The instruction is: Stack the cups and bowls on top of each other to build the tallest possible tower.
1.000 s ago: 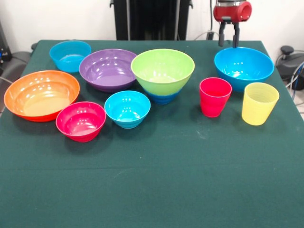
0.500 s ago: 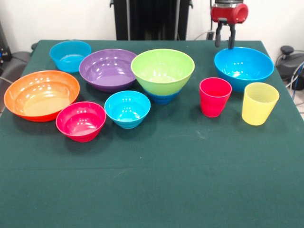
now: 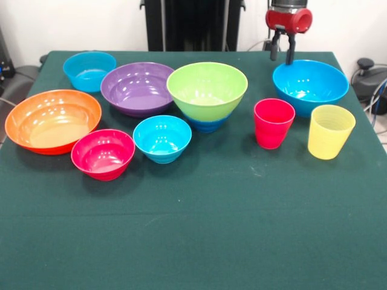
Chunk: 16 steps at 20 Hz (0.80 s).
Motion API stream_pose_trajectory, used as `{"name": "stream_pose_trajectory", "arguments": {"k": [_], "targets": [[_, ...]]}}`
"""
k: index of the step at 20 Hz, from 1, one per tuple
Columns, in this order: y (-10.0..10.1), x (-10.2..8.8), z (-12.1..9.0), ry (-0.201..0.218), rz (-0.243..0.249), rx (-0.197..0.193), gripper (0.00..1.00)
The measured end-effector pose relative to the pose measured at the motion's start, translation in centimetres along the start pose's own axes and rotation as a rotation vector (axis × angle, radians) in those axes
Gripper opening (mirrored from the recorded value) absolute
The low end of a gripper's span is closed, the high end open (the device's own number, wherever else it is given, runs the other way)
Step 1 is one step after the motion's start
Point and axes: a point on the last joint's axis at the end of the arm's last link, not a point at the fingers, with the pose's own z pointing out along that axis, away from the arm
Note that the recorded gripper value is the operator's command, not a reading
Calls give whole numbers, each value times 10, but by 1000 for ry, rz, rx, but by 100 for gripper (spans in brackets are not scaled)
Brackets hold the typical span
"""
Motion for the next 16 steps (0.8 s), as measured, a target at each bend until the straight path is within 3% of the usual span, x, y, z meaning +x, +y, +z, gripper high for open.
{"name": "stream_pose_trajectory", "arguments": {"k": [16], "targets": [[27, -15, 16, -46, 46, -35, 100]]}}
